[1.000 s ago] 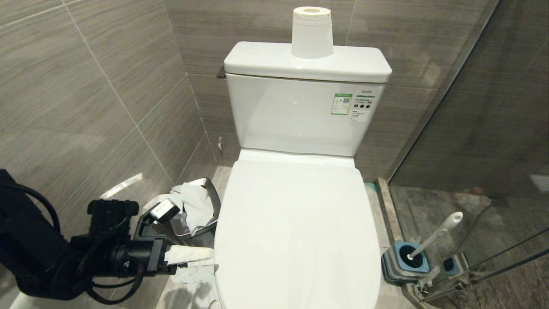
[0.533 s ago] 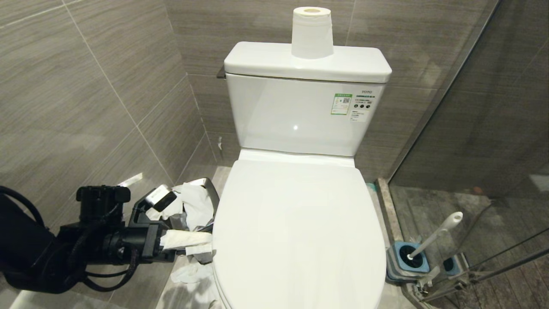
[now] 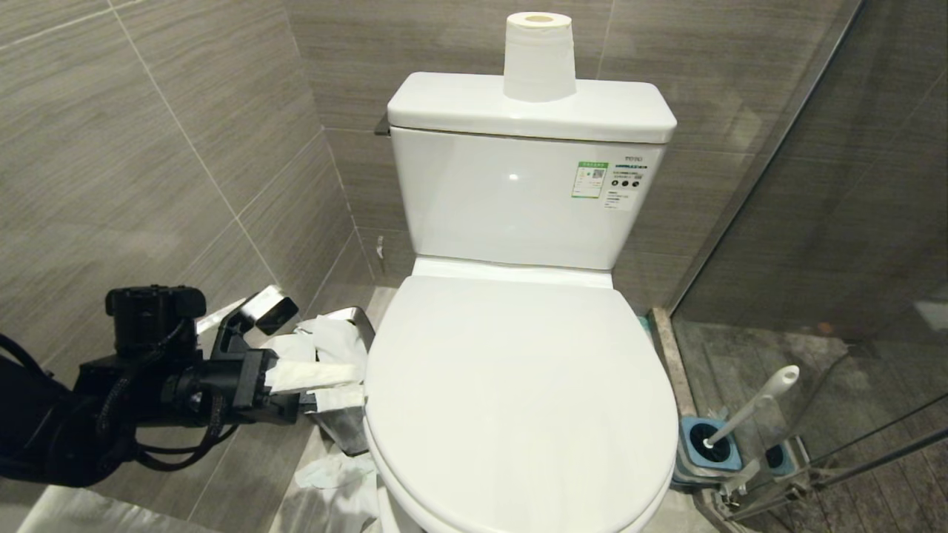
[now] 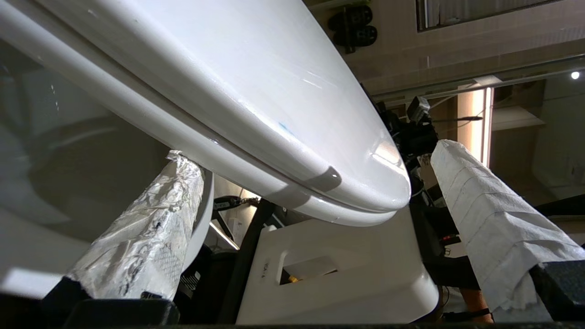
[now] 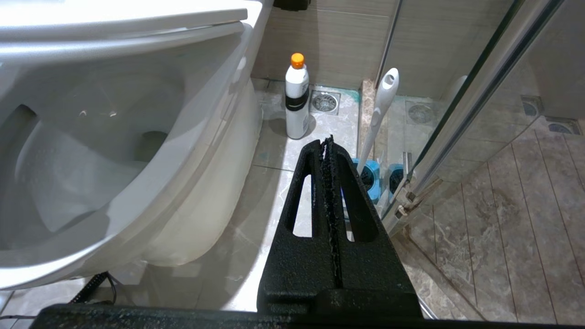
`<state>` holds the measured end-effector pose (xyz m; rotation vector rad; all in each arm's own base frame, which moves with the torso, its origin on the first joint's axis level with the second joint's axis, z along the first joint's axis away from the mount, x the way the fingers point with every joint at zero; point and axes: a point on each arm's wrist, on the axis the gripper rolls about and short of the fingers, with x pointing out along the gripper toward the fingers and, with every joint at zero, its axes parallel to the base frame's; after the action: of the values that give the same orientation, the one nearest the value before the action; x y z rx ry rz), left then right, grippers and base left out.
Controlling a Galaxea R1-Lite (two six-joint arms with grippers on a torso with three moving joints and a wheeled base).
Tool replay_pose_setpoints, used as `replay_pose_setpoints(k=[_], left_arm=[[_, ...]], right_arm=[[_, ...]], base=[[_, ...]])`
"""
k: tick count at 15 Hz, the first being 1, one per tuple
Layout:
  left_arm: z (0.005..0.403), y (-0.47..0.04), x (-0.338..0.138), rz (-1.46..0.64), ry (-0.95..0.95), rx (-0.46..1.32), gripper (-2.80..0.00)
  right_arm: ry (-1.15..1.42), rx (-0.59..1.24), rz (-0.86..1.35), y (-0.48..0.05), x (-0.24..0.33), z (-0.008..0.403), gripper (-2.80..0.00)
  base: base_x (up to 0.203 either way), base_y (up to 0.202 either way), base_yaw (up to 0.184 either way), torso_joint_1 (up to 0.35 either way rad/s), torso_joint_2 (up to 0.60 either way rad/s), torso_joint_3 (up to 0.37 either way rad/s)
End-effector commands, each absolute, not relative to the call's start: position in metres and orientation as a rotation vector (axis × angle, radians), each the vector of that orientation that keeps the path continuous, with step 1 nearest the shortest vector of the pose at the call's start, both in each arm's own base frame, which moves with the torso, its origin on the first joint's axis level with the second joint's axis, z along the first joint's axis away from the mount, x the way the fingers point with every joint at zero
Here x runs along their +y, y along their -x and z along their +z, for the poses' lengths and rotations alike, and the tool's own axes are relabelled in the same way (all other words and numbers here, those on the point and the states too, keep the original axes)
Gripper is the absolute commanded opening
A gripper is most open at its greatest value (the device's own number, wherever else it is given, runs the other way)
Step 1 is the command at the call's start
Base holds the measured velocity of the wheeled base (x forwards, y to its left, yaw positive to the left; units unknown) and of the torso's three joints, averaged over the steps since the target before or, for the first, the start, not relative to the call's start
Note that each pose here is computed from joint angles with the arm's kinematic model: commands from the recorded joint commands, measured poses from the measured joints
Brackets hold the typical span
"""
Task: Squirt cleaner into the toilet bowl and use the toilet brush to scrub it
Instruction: Use the left hand to lift the toilet lid slightly
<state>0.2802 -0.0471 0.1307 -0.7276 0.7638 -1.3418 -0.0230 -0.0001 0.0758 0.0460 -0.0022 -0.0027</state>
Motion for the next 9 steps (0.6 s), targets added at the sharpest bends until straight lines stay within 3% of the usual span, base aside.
replay_pose_setpoints(k=[1,9], left_arm=[[0.145,-0.283,-0.046,-1.356,0.702,0.722,0.00],[0.177,-0.284,-0.047,-1.370,0.693,0.684,0.00]], right_arm=[[-0.046,0.000,-0.003,0.023,0.000,0.076,-2.80],[-0.046,-0.002,-0.003,0.023,0.000,0.076,-2.80]], base=[[0.000,0.000,0.000,0.000,0.00,0.000],[0.000,0.000,0.000,0.000,0.00,0.000]])
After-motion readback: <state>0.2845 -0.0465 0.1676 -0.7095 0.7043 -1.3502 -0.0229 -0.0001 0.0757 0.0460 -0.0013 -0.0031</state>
